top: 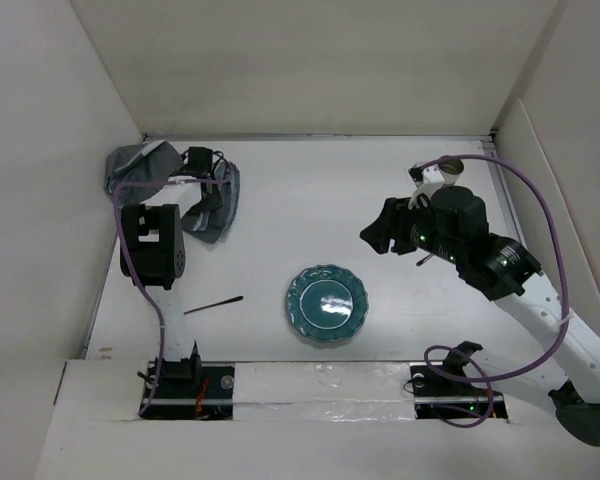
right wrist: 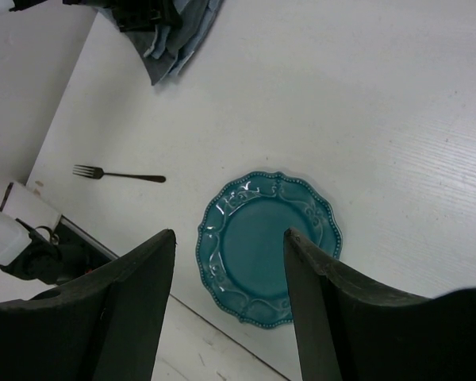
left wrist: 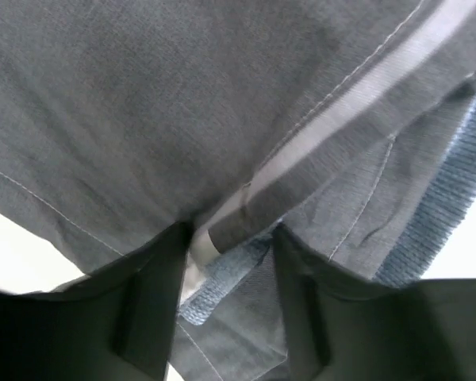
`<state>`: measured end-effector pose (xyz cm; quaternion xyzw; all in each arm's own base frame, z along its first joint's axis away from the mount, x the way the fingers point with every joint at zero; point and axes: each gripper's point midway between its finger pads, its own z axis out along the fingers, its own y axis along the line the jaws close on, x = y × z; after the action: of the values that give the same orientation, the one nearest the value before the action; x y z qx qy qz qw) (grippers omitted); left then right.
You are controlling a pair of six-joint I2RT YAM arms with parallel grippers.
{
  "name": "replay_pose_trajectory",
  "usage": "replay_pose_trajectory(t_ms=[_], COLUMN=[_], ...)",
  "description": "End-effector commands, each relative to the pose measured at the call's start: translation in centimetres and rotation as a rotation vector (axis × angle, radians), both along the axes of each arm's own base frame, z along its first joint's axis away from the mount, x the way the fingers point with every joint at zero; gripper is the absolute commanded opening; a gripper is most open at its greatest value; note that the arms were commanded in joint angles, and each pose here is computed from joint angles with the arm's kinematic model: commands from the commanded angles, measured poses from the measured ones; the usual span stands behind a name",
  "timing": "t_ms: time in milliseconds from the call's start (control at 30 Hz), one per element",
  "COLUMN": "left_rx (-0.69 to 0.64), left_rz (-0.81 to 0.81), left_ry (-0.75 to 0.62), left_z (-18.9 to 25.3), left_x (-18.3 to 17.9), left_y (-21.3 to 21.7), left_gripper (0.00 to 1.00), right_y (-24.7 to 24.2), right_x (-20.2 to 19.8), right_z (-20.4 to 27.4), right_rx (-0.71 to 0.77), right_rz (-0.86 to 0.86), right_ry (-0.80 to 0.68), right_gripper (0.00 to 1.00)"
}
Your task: Set the dinner table for one person
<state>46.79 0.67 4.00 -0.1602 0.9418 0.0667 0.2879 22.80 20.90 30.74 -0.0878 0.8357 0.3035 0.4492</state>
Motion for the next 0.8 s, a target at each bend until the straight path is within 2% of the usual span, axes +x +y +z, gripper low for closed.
replay_pose_trajectory(t_ms=[0,33,100,133,200,267,400,433,600,767], left_rx=[0.026,0.014,-0.009,-0.04,-0.088,-0.191,-0.444,-0.517,-0.755,-0.936], left_rz=[0.016,0.008,-0.002,-0.017,-0.04,-0.077,-0.191,-0.217,-0.335,-0.412], left_ry=[-0.018,-0.007,0.003,0.002,-0.025,-0.073,-0.18,-0.234,-0.359,-0.437], left_z=[0.6,0.1,-0.3,-0.4,0.2,1.4,5.2,7.2,13.7,18.9], left_x=[0.3,0.1,0.1,0.2,0.3,0.7,1.5,1.9,2.6,3.2], left_y=[0.6,0.4,-0.1,-0.7,-2.0,-4.7,-12.9,-16.1,-25.4,-30.3], left_gripper=[0.42,0.28,0.07,0.0,0.0,0.0,0.0,0.0,0.0,0.0], right_y=[0.0,0.0,0.2,0.2,0.4,0.6,1.4,1.7,2.6,2.9], right_x=[-0.2,-0.2,0.0,0.0,0.3,0.5,1.1,1.4,2.4,2.9], right_z=[0.1,0.1,-0.2,-0.2,-0.3,-0.5,-1.1,-1.1,-1.2,-0.9], right_rx=[0.013,0.014,0.011,0.011,0.011,0.012,0.007,0.005,-0.004,-0.009], right_rz=[-0.003,-0.003,-0.003,-0.003,-0.003,0.001,0.015,0.025,0.041,0.04], right_ry=[-0.003,-0.004,0.001,0.001,0.001,0.0,0.005,0.002,-0.005,-0.017], right_gripper=[0.62,0.62,0.62,0.62,0.62,0.62,0.62,0.62,0.61,0.59])
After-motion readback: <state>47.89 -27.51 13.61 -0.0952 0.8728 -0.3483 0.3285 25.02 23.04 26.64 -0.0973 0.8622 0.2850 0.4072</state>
